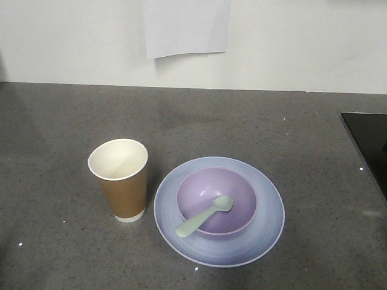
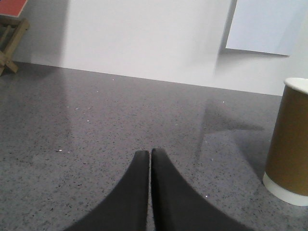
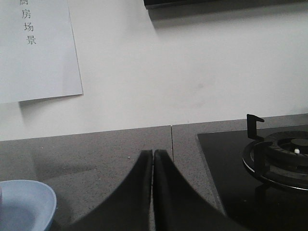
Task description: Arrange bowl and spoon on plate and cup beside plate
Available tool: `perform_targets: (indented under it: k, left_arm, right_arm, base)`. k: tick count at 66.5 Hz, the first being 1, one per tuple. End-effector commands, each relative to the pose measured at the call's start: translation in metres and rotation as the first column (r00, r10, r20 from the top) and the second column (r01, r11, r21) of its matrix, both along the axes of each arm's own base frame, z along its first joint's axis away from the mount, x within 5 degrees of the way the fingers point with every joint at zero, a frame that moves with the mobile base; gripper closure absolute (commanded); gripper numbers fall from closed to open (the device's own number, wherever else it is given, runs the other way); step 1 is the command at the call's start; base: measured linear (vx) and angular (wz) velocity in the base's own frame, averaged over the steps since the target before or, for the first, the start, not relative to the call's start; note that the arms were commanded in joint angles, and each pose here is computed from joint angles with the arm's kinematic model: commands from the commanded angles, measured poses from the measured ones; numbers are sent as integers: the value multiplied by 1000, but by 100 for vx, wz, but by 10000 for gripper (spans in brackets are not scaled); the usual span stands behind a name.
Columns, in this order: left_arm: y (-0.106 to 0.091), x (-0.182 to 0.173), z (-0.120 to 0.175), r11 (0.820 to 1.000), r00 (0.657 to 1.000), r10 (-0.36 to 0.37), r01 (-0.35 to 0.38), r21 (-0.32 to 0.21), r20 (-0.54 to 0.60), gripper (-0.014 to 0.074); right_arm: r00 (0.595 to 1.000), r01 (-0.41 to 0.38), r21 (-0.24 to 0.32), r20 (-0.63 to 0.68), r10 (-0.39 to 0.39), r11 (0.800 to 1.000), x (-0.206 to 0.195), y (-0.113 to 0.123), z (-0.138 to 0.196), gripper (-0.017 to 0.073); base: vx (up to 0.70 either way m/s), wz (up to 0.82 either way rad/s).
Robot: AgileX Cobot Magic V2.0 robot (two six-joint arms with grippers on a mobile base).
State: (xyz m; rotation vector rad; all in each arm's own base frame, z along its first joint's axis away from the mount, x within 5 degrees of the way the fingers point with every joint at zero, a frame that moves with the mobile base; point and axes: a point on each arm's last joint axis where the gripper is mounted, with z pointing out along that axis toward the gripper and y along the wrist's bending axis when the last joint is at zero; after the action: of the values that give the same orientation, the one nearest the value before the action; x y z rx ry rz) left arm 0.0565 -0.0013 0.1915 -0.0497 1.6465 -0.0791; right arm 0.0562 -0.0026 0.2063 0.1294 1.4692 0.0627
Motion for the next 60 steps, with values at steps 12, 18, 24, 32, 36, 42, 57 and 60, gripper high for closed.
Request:
perform_targets:
  k: [12,18,24,32,36,42,57,60]
  left_arm:
    - [0,0,1,1000,998,-5,6,-11,70,599]
    - [0,0,1,1000,998,-5,6,-11,70,599]
    - [0,0,1,1000,998,-5,6,-11,70,599]
    - [0,0,1,1000,998,-5,6,-11,70,599]
    - [0,0,1,1000,998,-5,6,-11,70,599]
    - [0,0,1,1000,998,-5,6,-11,70,599]
    - [0,0,1,1000,998,-5,6,-11,70,599]
    - [0,0,1,1000,998,-5,6,-11,70,599]
  right_arm:
    - [997,-7,-15,73,8,1000,-1,1,4,564]
    - [997,-7,-15,73,8,1000,-1,1,4,564]
    - [997,-7,-15,73,8,1000,-1,1,4,564]
    - [997,-7,-15,72,8,1000,-1,1,4,564]
    - [997,-7,-15,72,8,1000,-1,1,4,564]
    - [997,-7,-15,72,8,1000,-1,1,4,564]
    - [997,-7,-15,72,8,1000,-1,1,4,564]
    - [997,-7,-15,72,8,1000,-1,1,4,564]
  base:
    - [0,0]
    - [0,0]
    - [0,0]
    - [0,0]
    - [0,0]
    - [0,0]
    - [0,0]
    - [0,0]
